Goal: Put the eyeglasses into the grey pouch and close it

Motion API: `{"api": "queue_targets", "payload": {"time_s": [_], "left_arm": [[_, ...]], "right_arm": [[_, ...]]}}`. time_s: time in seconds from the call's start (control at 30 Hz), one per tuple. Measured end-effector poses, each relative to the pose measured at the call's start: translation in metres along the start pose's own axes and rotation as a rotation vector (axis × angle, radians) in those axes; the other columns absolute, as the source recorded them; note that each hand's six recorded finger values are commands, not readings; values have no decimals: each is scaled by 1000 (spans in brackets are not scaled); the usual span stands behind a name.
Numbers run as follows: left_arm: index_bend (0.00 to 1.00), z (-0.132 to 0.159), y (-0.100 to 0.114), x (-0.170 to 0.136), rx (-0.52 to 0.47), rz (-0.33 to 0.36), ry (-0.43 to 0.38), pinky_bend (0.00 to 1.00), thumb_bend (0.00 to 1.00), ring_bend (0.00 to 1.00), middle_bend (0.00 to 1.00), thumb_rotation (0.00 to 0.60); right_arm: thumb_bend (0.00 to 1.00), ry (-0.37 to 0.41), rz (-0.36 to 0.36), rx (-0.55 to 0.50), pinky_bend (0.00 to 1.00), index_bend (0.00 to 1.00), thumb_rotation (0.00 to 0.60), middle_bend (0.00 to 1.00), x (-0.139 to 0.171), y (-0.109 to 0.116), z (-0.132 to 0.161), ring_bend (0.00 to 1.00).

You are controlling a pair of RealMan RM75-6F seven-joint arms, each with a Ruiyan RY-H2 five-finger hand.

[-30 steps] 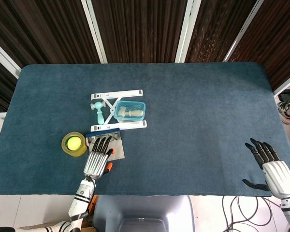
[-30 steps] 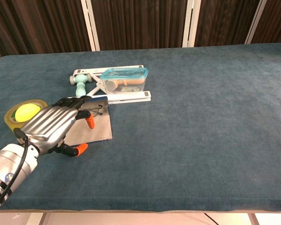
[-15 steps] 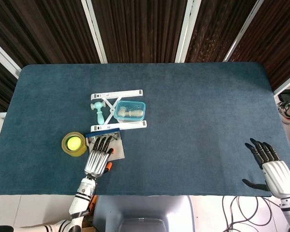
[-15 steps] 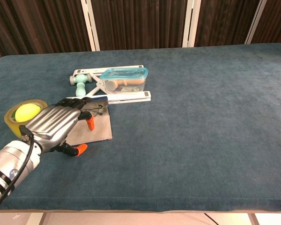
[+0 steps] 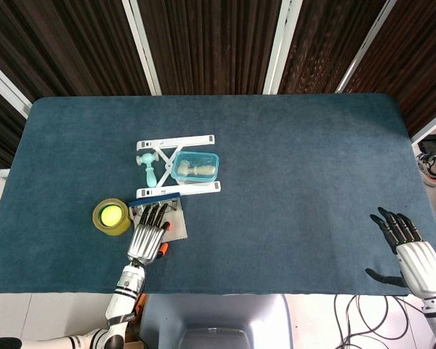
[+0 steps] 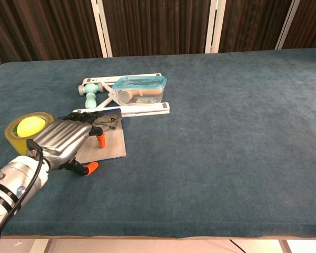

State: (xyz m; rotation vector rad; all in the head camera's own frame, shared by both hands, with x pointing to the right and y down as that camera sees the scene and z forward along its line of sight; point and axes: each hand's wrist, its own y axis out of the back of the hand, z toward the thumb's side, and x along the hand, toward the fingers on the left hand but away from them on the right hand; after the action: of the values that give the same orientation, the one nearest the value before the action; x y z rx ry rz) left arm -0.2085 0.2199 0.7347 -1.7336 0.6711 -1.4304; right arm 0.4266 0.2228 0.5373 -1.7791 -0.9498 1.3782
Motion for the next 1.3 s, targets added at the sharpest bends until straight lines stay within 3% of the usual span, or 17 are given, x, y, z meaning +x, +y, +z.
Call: {"api": "queue_targets", "payload": {"time_s": [0.57, 0.97, 1.3], "left_arm": [[446, -13, 12, 10, 7, 157, 49, 25, 299, 0, 0, 600], [500, -13, 11, 22, 5, 180, 64, 25, 327, 0, 5, 600], [581, -13, 7, 23, 20, 167, 48, 22, 475, 0, 28, 600]], "right_arm": [[172, 1, -2, 0, 54, 0, 600, 0, 1, 0, -1, 0], [174, -4, -6, -4, 54, 0, 600, 0, 1, 2, -2, 0], [174, 0, -5, -3, 54, 0, 600, 0, 2, 1, -2, 0]]}}
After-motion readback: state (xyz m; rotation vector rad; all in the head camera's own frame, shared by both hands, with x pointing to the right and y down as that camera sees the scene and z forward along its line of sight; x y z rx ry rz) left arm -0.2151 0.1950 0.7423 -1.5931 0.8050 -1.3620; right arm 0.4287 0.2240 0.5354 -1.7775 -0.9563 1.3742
